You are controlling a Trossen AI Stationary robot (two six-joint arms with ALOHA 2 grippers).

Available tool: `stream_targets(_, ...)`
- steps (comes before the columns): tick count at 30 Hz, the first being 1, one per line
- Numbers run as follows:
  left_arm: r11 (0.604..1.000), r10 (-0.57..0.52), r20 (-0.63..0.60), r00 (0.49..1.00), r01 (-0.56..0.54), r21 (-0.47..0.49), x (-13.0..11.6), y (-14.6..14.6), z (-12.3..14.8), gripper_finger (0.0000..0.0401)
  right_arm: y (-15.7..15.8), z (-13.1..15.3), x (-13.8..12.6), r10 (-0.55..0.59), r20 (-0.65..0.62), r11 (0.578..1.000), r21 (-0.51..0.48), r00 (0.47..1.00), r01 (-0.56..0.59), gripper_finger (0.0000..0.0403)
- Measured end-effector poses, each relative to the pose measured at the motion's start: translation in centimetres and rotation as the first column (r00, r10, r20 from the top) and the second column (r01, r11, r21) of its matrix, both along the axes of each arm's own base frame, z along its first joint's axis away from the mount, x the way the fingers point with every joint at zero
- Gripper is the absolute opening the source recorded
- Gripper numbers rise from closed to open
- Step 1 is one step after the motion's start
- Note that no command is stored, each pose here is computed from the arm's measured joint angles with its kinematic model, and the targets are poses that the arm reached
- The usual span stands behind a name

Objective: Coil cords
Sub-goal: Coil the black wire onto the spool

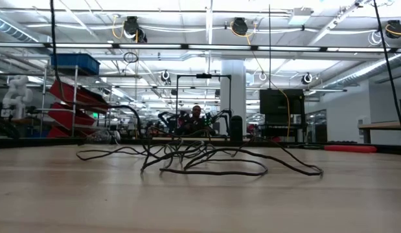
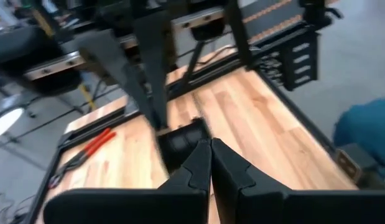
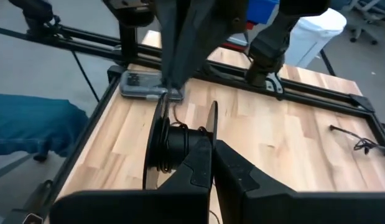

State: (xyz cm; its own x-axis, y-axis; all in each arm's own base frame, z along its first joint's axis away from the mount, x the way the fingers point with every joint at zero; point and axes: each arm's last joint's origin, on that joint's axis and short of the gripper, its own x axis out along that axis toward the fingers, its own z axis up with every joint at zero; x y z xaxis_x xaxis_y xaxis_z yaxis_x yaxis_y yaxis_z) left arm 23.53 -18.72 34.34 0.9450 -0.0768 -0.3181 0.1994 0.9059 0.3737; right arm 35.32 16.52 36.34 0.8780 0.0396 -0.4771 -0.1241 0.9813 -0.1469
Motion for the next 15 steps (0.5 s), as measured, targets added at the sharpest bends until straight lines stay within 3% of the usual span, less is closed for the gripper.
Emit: stream_targets(15,0.997,-0.049,-0.040,0.998,0.046,-0.063,-0.13,-0.27,-0.26,0.0021,0.27,0.62,-0.88,0.025,0.002,1.000,-0.002,1.000,-0.025,0.0000)
